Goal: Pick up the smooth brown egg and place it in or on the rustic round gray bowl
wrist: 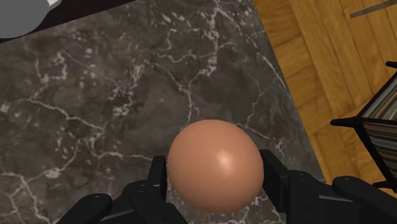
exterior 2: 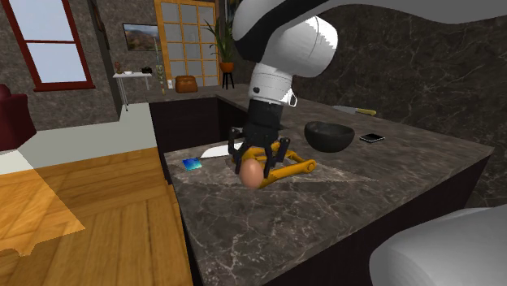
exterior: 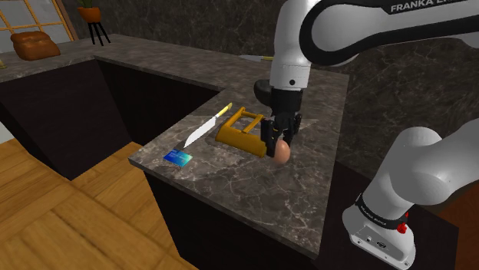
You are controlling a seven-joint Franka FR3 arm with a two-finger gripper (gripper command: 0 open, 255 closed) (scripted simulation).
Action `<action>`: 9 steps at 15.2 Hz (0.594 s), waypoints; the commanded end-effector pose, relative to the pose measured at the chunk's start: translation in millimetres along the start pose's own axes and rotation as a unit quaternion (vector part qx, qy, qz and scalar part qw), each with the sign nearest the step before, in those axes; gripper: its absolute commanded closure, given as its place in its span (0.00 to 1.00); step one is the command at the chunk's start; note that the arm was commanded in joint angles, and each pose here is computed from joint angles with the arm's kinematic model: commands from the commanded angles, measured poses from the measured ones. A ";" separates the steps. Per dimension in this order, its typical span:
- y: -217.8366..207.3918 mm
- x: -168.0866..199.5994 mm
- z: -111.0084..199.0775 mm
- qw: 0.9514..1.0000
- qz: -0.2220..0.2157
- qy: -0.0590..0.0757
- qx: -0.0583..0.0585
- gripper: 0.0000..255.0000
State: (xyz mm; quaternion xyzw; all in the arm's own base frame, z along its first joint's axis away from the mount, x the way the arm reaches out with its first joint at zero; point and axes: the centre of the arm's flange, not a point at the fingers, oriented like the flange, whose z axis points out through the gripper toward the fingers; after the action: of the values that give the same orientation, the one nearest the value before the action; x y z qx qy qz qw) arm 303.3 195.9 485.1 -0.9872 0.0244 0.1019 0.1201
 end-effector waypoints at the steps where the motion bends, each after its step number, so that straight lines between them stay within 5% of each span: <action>1: -2.1 -2.0 -9.5 1.000 0.000 0.000 0.000 1.00; 9: -11.9 -10.8 -49.6 1.000 0.000 0.000 0.000 1.00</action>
State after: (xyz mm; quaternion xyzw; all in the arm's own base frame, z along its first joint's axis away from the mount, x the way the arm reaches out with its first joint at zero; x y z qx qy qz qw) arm 302.4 195.4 532.6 -0.9872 0.0245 0.1019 0.1201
